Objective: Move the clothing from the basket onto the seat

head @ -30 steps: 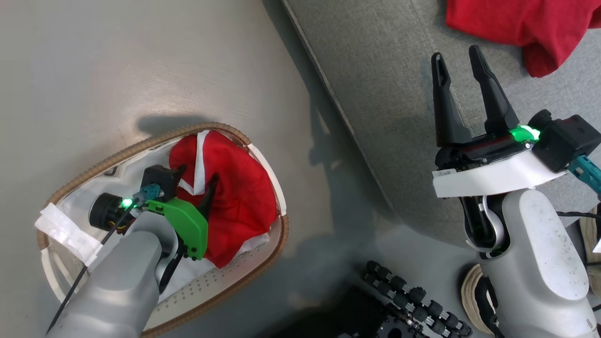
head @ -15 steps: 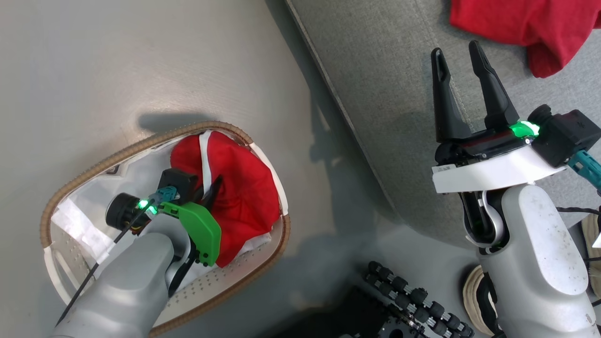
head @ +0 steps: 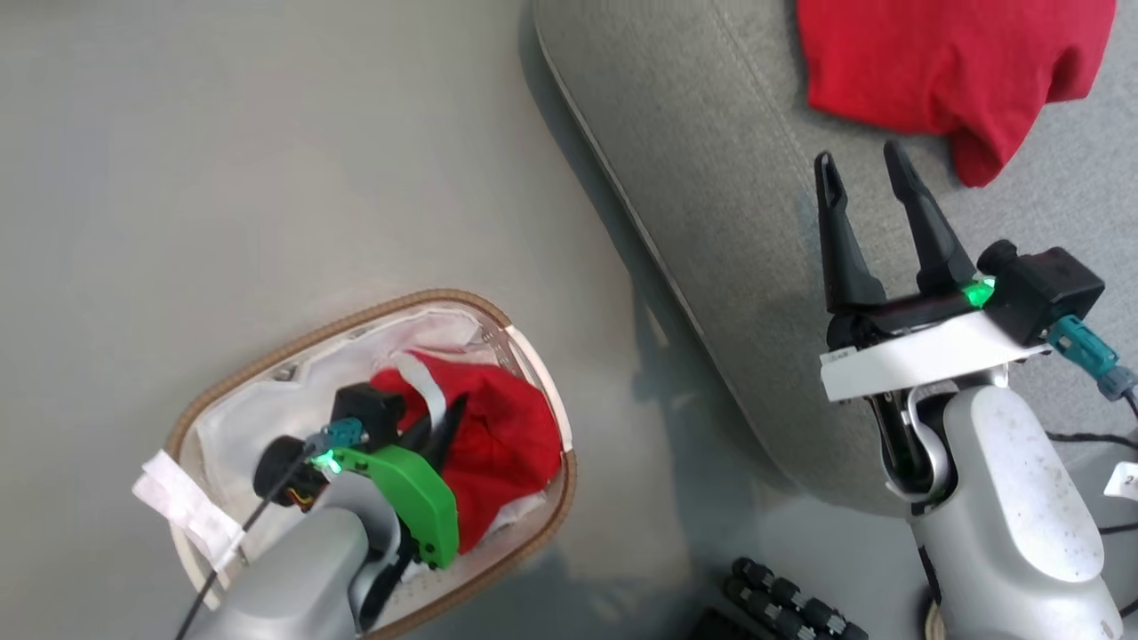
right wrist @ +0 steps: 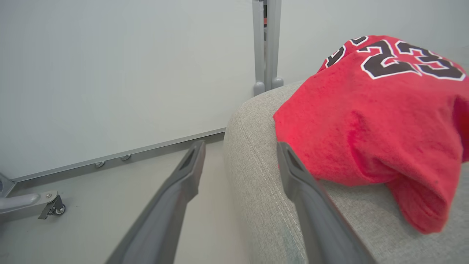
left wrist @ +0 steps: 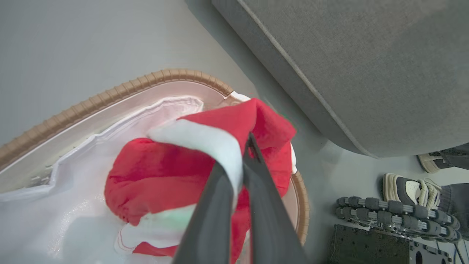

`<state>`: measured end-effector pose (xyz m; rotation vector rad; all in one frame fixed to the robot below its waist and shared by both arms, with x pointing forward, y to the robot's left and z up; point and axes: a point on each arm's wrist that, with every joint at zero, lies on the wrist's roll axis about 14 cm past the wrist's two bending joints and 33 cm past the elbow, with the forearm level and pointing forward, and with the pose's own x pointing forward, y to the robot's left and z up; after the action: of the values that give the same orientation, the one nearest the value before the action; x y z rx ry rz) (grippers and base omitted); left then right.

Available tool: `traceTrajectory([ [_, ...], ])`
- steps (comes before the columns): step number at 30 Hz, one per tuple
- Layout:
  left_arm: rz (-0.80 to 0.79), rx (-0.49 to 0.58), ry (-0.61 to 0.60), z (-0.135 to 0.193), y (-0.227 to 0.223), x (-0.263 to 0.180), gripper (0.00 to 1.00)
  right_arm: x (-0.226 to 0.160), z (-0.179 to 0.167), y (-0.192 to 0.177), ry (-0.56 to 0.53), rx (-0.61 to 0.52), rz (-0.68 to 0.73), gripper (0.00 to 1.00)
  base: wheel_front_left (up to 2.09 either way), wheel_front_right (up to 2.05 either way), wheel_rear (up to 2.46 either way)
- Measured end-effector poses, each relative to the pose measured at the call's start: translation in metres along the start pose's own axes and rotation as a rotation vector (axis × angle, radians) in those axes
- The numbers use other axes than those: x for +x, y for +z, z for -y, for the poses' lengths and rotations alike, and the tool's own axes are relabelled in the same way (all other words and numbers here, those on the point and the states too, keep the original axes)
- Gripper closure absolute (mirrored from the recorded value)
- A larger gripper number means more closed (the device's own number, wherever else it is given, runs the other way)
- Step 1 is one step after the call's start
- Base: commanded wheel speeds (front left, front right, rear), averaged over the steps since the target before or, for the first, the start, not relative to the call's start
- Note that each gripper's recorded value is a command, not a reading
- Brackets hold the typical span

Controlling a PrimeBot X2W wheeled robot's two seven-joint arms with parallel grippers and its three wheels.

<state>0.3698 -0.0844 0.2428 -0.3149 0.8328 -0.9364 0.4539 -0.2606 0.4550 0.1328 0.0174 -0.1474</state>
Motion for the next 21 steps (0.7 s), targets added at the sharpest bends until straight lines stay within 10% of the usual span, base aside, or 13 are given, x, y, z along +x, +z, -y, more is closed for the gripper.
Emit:
traceTrajectory([
  [21,0.501,0.134,0.092,0.073,0.118,-0.116,1.0,-0.067,-0.031,0.018,0.068,0.063,0.017,0.0,0.0,0.0,0.0],
])
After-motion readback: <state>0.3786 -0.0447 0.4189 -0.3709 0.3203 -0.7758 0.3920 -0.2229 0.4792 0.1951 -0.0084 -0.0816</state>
